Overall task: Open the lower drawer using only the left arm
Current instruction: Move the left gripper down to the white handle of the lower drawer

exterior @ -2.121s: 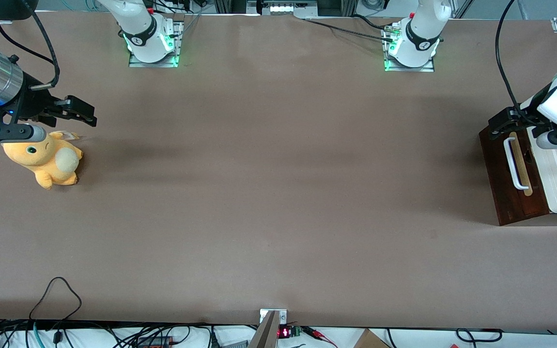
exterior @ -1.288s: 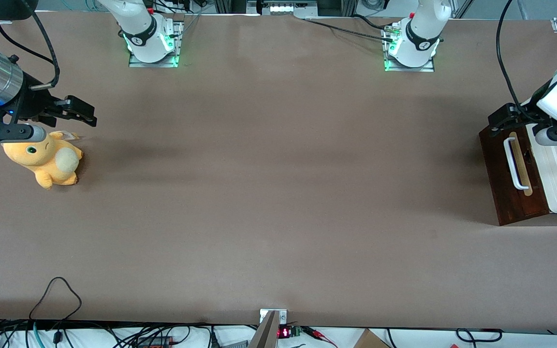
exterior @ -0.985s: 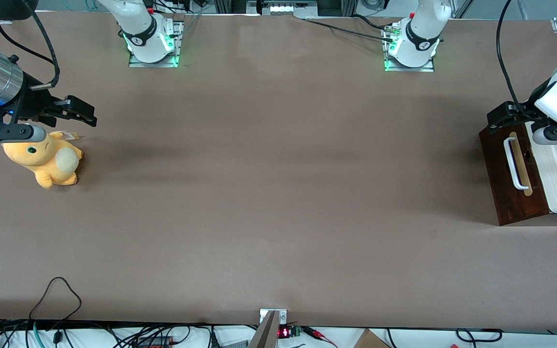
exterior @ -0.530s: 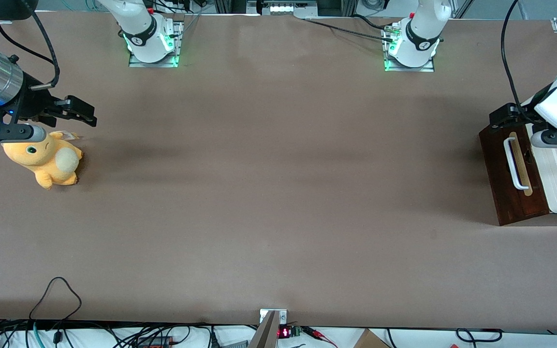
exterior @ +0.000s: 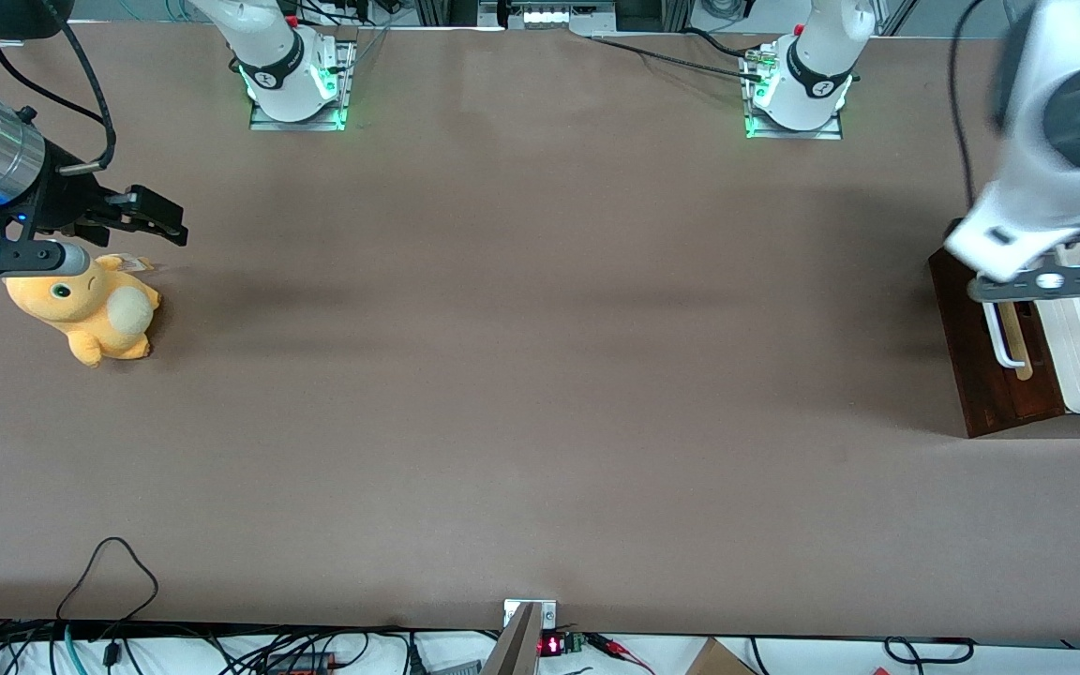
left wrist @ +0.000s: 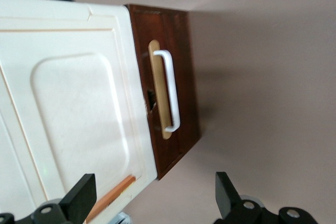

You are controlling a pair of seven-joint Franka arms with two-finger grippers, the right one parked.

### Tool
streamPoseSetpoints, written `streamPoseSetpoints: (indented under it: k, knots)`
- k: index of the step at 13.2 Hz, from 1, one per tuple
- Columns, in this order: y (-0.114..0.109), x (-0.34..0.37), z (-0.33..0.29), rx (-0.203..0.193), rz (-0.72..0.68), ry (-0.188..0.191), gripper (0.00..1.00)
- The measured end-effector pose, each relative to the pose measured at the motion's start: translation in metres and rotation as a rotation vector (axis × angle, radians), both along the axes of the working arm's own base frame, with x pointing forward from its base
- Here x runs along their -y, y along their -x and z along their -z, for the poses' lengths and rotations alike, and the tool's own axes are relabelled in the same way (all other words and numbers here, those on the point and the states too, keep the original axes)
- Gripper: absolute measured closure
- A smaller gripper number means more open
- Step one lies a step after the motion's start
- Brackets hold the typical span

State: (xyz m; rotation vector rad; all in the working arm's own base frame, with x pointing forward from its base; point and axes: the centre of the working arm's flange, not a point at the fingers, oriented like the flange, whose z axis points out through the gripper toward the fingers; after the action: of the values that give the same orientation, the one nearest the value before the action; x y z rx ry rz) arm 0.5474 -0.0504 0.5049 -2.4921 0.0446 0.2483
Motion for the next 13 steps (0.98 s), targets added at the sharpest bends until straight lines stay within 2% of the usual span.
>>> streamPoseSetpoints:
  k: [2, 4, 6, 7, 10, 13]
  knots:
    - [0.01, 0.018, 0.031, 0.014, -0.023, -0.115, 0.0]
    - [0.021, 0.026, 0.07, 0.029, -0.016, -0.267, 0.0]
    - [0.038, 0.036, 0.122, 0.009, 0.043, -0.407, 0.0]
    - [0.047, 0.039, 0.146, -0.014, 0.082, -0.461, 0.0]
    - [0.063, 0.037, 0.199, -0.066, 0.178, -0.571, 0.0]
    - [0.068, 0.031, 0.239, -0.07, 0.235, -0.64, 0.0]
